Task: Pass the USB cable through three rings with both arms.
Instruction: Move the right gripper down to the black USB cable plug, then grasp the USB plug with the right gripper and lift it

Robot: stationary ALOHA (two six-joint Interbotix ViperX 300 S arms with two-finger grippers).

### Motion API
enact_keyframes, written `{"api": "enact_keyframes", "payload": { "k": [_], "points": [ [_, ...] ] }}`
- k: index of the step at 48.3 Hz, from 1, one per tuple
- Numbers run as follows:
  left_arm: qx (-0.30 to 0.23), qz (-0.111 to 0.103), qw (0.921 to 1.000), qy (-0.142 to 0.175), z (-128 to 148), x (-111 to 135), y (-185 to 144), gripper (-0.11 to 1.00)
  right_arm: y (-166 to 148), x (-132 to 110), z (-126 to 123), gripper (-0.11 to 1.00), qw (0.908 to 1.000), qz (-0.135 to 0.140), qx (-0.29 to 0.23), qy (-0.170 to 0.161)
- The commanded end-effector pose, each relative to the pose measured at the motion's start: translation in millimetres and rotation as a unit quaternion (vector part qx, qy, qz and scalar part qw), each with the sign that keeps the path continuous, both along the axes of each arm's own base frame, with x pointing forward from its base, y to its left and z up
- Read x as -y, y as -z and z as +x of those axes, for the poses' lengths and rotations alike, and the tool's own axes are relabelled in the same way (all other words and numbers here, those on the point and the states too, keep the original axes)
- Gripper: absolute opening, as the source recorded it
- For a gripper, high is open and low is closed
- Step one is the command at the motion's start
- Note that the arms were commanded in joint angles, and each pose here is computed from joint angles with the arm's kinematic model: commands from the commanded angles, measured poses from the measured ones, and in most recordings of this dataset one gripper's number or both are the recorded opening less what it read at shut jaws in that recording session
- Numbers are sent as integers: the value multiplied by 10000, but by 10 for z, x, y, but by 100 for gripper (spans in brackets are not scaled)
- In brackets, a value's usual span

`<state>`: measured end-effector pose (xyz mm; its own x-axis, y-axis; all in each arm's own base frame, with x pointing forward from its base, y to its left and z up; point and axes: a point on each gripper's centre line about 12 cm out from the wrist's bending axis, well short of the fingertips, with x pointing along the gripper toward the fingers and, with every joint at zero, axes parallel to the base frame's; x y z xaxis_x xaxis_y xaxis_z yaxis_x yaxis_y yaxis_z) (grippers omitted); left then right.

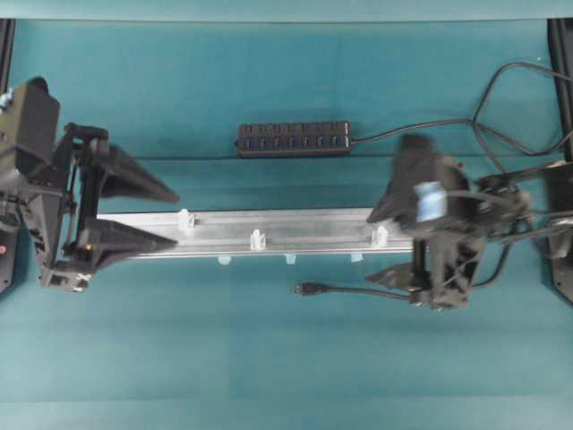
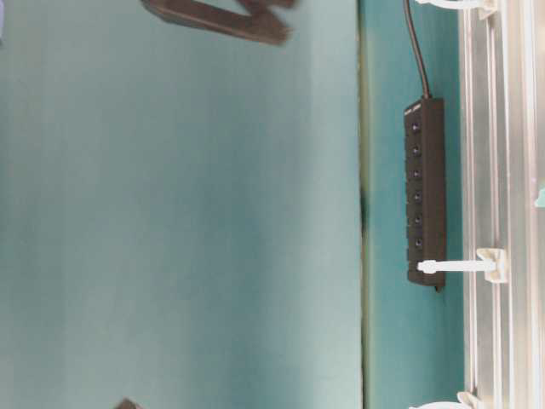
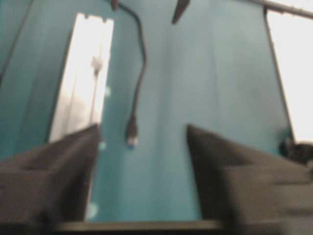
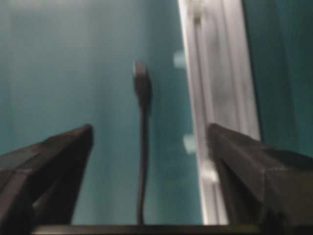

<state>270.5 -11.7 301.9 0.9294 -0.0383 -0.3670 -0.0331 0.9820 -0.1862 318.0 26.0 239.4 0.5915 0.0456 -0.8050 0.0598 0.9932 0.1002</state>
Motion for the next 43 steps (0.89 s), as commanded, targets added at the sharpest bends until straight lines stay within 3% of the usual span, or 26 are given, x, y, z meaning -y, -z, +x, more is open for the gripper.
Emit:
{"api": "enact_keyframes", "payload": {
  "k": [1, 8, 11, 15, 33, 43],
  "points": [
    [77, 169, 9998, 93, -39, 14, -67, 47, -50, -46, 102, 43, 9996, -23, -275, -38],
    [190, 488, 9984, 219, -153, 12, -106, 9, 133, -73, 219, 9, 9957, -93, -922, -70],
    [249, 594, 9976, 256, -200, 9, -126, 1, 217, -76, 257, 0, 9936, -108, -1120, -62],
    [237, 673, 9970, 285, -248, 6, -102, 0, 329, -80, 343, -7, 9924, -147, -1223, -71],
    [-131, 673, 9975, 195, -294, -49, 56, 0, 567, -177, 556, -11, 9883, -69, -1521, -88],
    [-134, 715, 9972, 151, -301, -79, 61, 0, 677, -178, 600, -4, 9859, -66, -1673, -57]
  ]
}}
